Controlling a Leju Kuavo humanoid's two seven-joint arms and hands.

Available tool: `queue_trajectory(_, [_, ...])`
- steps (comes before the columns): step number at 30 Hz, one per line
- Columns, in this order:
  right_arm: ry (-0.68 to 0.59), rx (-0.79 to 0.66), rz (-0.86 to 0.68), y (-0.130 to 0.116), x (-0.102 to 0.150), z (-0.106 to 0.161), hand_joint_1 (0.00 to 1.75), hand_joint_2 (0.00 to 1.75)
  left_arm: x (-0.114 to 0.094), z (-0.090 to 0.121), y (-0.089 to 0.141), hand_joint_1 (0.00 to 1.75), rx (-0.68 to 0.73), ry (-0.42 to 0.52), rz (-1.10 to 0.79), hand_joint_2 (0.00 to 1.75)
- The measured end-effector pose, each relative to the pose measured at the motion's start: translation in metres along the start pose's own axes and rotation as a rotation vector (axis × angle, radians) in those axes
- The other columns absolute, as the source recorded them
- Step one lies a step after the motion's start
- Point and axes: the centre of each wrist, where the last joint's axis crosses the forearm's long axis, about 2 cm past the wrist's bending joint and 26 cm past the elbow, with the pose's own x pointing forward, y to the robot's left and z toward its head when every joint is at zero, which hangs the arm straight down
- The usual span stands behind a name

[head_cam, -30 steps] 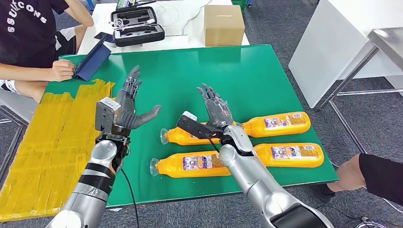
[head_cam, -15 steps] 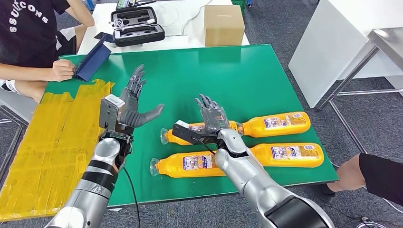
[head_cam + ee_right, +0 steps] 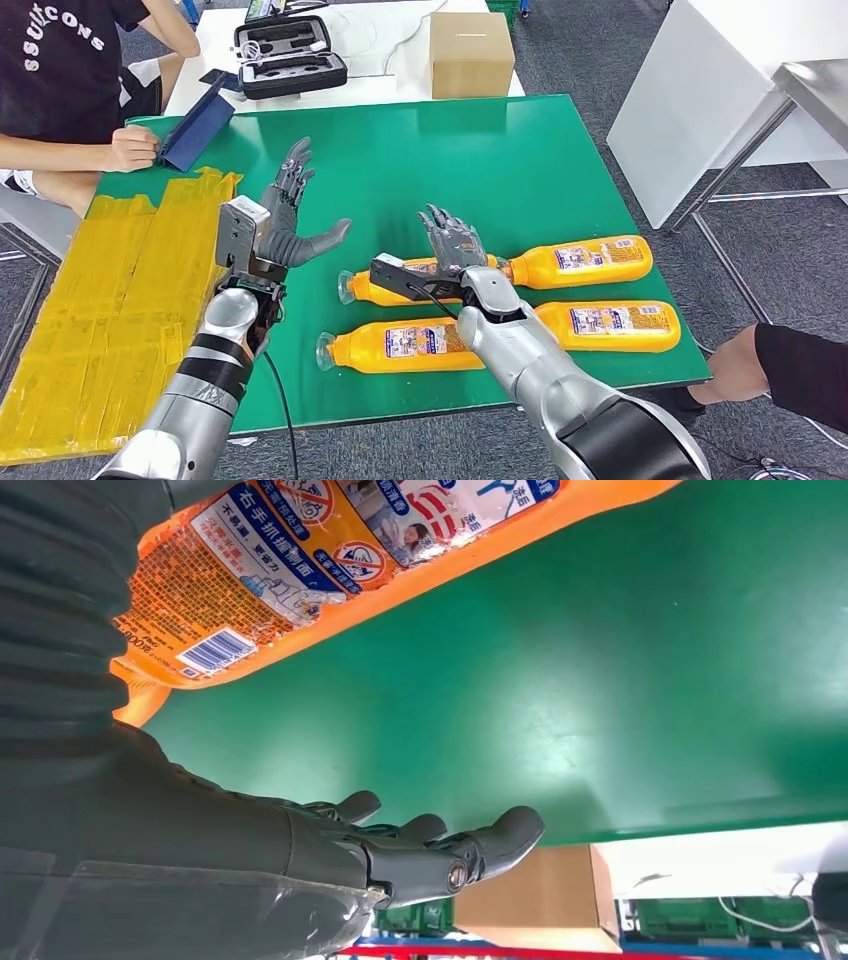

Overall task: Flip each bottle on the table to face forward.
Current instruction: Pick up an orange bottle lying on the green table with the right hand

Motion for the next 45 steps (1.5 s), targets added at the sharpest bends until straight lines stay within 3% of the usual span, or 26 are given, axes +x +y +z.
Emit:
queue_trajectory(13, [0.029,0.09,0.025,0.006,-0.01,0.001,0.0,1.75,-0.003,-0.001,-0.002,0.0,-0.005,0.017,0.009,1.75])
queue_trajectory(16, [-0.03,0.083,-0.015,0.01,-0.012,0.003,0.0,1.75,-0.004,-0.001,-0.003,0.0,-0.005,0.02,0.011,1.75])
queue_trajectory(21, [-0.201,-0.05,-0.151,0.011,-0.006,0.006,0.0,1.75,-0.006,0.001,-0.003,0.0,-0.002,0.023,0.012,1.75])
queue_trajectory(26, [-0.228,-0.082,-0.197,0.009,0.001,0.007,0.0,1.75,-0.009,0.003,-0.003,0.0,-0.002,0.03,0.012,1.75])
queue_trajectory(37, [-0.17,-0.081,-0.177,0.009,0.002,0.008,0.0,1.75,-0.011,0.004,-0.003,0.0,-0.002,0.039,0.014,1.75])
queue_trajectory(45, [-0.059,0.026,-0.089,0.015,-0.005,0.008,0.0,1.75,-0.013,0.005,-0.004,0.0,-0.014,0.049,0.019,1.75])
